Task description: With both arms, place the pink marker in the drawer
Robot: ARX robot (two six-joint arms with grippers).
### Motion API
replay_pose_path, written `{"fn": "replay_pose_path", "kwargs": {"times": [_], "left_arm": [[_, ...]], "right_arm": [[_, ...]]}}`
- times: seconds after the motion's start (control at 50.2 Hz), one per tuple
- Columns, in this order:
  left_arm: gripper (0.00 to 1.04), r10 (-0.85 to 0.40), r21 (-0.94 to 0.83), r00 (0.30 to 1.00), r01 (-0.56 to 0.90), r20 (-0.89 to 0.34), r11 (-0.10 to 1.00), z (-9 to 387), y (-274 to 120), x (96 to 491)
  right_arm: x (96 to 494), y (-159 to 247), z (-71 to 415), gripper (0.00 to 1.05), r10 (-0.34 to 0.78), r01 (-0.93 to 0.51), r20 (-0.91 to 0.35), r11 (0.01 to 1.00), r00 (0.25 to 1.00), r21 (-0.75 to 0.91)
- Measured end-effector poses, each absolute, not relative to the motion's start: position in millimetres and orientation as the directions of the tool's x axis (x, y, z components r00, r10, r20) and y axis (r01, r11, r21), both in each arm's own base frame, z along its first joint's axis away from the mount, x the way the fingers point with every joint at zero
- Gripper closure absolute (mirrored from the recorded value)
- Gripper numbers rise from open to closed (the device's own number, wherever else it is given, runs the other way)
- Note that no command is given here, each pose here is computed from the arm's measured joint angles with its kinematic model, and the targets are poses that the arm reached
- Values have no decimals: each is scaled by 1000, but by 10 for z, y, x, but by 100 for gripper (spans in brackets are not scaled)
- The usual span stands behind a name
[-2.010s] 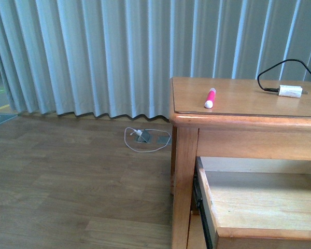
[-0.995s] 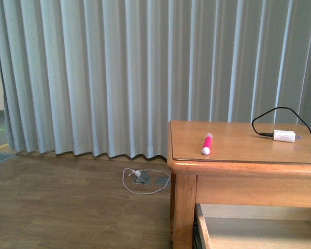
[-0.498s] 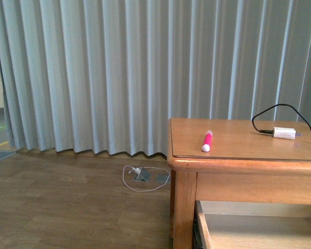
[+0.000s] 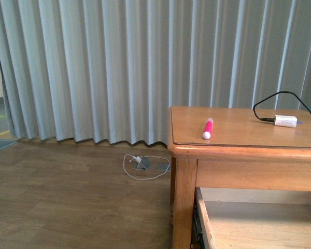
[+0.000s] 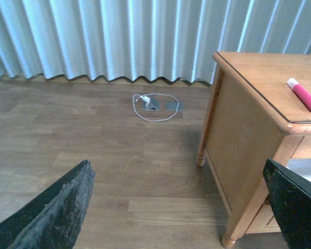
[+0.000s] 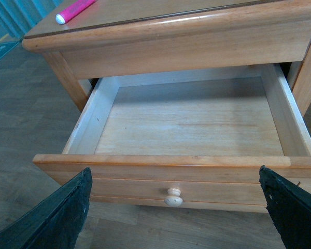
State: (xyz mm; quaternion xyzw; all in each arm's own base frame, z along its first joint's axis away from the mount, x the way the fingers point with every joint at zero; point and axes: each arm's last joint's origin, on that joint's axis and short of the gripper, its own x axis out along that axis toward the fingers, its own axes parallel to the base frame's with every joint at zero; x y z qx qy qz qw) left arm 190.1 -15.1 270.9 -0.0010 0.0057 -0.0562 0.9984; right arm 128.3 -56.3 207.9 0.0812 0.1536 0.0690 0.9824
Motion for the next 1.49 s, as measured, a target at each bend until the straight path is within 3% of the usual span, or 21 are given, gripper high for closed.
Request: {"fn": "replay_pose_path", "kwargs": {"times": [0.279, 0.697, 1.075, 1.493], "left_arm": [[6, -299, 48, 951, 303, -77, 952, 2979, -770, 3048], [6, -458, 49, 874, 471, -162, 881, 2939, -1828, 3986], [6, -458, 58, 828, 501, -325, 864, 2632, -2523, 4450], [6, -440, 61, 810, 499, -387, 865, 2556, -2708, 4607]], "right_arm": [[1283, -563, 2079, 8, 161, -111, -291, 977, 943, 181], [1283, -563, 2079, 8, 161, -111, -291, 977, 943, 181], [1283, -563, 2079, 8, 161, -111, -291, 977, 943, 181], [1283, -563, 2079, 8, 161, -111, -291, 977, 943, 181]]}}
